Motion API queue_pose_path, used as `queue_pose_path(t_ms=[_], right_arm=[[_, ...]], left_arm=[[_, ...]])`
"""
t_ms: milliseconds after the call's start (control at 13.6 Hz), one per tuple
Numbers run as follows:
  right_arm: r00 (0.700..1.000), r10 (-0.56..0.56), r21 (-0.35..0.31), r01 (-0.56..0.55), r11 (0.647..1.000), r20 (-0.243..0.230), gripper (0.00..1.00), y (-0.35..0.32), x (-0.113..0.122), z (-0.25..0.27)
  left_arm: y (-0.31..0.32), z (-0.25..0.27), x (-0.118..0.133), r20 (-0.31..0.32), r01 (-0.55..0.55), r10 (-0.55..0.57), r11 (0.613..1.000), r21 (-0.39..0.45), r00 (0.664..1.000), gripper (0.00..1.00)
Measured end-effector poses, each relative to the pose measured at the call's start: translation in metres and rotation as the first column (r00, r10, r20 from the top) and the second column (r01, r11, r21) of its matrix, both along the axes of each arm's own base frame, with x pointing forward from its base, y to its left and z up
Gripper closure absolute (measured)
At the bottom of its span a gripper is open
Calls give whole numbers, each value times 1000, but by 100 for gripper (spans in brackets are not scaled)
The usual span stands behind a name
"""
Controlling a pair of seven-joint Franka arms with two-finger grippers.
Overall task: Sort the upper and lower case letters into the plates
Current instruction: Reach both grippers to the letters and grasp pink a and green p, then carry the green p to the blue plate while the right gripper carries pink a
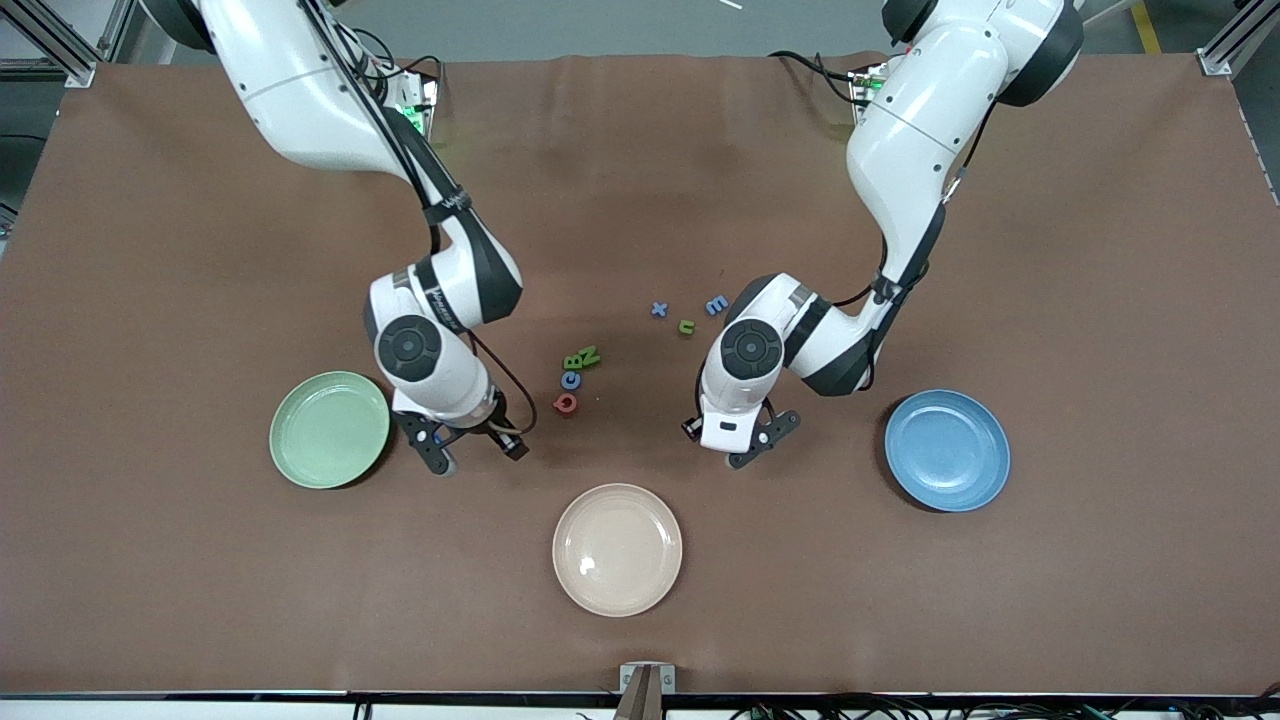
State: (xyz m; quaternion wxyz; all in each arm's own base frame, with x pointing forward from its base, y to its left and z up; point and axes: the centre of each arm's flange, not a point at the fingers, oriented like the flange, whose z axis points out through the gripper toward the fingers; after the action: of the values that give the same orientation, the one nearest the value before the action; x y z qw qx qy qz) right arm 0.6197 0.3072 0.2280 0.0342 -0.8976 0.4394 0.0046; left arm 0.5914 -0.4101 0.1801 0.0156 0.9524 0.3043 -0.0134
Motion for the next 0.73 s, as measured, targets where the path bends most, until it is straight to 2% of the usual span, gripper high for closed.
queue_pose_path(t_ms=[441,661,735], right_arm=[[999,-37,-8,37,999,-19,25,28,-17,-21],[999,-33,-16,33,999,-32,26,39,-25,-33],[999,-38,-17,38,999,-33,27,40,-26,-36]], left_arm=[[-7,-1,-5,-1,11,-11,1000,0,1000,45],[-7,-2,-5,-2,11,-11,1000,1,1000,72],[-6,-2,-4,-1,10,-10,1000,2,1000,72]])
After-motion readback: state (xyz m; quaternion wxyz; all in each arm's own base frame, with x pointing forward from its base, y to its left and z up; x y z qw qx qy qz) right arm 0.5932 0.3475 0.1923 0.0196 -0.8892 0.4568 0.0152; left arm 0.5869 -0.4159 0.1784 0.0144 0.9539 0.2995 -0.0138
